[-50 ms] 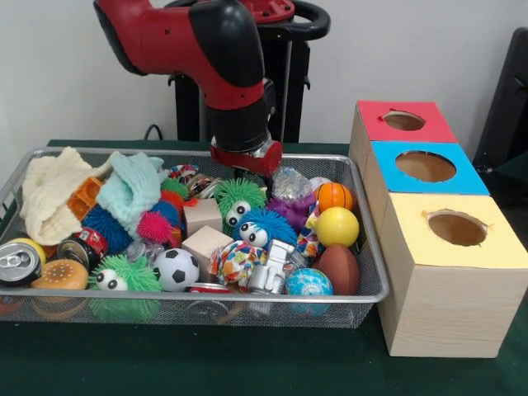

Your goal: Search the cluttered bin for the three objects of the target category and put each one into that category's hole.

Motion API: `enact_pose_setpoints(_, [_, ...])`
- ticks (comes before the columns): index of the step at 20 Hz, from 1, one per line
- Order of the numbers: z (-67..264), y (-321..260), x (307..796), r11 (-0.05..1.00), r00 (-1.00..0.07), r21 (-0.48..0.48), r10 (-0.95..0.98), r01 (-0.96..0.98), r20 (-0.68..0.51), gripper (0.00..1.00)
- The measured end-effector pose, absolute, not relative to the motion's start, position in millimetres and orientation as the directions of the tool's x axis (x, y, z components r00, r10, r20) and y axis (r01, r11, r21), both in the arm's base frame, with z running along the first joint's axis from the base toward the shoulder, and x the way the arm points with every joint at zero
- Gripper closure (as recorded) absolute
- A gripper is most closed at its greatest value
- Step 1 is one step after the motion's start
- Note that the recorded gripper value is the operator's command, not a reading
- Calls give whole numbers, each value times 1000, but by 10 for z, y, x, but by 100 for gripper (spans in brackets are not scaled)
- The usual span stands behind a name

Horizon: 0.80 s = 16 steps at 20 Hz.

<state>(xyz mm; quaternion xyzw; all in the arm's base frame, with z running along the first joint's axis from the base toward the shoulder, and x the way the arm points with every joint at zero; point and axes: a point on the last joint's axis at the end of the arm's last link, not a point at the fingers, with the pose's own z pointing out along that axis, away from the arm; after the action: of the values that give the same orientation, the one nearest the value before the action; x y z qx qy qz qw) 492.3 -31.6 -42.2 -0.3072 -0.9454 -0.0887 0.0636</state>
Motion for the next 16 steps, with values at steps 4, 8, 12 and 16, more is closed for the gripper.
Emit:
enact_pose_setpoints(4, [-472, -326, 4899, 769, -778, 149, 585, 622, 230, 0])
enact_pose_setpoints(8, [-532, -312, 4891, 759, -770, 160, 589, 632, 246, 100])
enact_pose_setpoints(12, [-523, -243, 4954, 769, -782, 167, 576, 617, 237, 100])
enact_pose_setpoints(16, [-489, -188, 4979, 799, -805, 133, 555, 586, 208, 100])
